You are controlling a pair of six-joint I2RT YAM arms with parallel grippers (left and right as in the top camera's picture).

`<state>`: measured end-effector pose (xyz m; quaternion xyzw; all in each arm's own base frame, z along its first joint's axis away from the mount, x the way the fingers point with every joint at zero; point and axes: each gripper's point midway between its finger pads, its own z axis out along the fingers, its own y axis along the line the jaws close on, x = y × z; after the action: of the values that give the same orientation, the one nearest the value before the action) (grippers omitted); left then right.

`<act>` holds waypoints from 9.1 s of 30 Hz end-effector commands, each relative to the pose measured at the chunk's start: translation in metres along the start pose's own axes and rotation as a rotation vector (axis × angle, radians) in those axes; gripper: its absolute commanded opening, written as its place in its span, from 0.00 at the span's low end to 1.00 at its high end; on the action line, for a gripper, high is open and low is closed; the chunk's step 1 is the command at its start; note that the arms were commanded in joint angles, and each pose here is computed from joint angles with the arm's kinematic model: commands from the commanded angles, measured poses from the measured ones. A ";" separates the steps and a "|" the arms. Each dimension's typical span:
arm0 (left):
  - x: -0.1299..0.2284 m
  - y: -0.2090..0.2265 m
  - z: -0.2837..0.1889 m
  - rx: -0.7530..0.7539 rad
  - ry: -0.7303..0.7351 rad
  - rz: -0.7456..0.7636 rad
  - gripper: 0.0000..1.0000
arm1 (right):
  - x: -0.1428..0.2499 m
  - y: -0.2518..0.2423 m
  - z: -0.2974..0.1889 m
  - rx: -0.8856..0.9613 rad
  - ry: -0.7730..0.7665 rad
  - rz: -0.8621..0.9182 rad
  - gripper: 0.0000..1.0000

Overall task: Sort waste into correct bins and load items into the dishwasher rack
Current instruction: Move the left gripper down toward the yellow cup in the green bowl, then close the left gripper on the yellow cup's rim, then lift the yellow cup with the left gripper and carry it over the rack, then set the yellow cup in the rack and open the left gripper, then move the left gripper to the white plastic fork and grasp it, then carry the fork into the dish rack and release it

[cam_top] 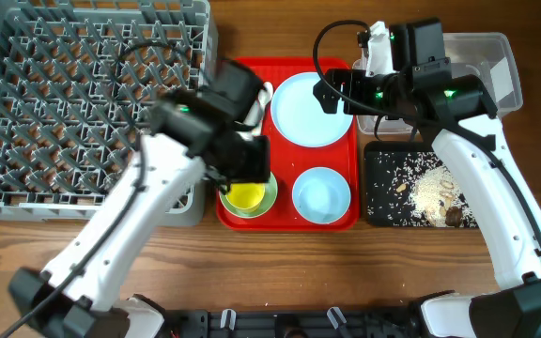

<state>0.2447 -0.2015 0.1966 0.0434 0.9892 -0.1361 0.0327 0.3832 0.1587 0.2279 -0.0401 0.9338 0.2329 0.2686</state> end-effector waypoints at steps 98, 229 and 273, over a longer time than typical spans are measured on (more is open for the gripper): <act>-0.187 0.268 -0.026 1.068 -0.580 -0.261 0.04 | 0.003 0.001 0.005 -0.012 0.017 0.012 1.00; -0.184 0.071 0.091 -0.187 -0.437 -0.076 0.45 | 0.003 0.001 0.005 -0.013 0.016 0.012 1.00; -0.169 0.113 0.203 -0.223 -0.211 -0.155 0.08 | 0.002 0.001 0.005 -0.013 0.016 0.012 1.00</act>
<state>0.4408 -0.1583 0.0047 -0.0562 0.9863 -0.0371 0.1508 0.3832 0.1587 0.2278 -0.0399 0.9339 0.2329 0.2684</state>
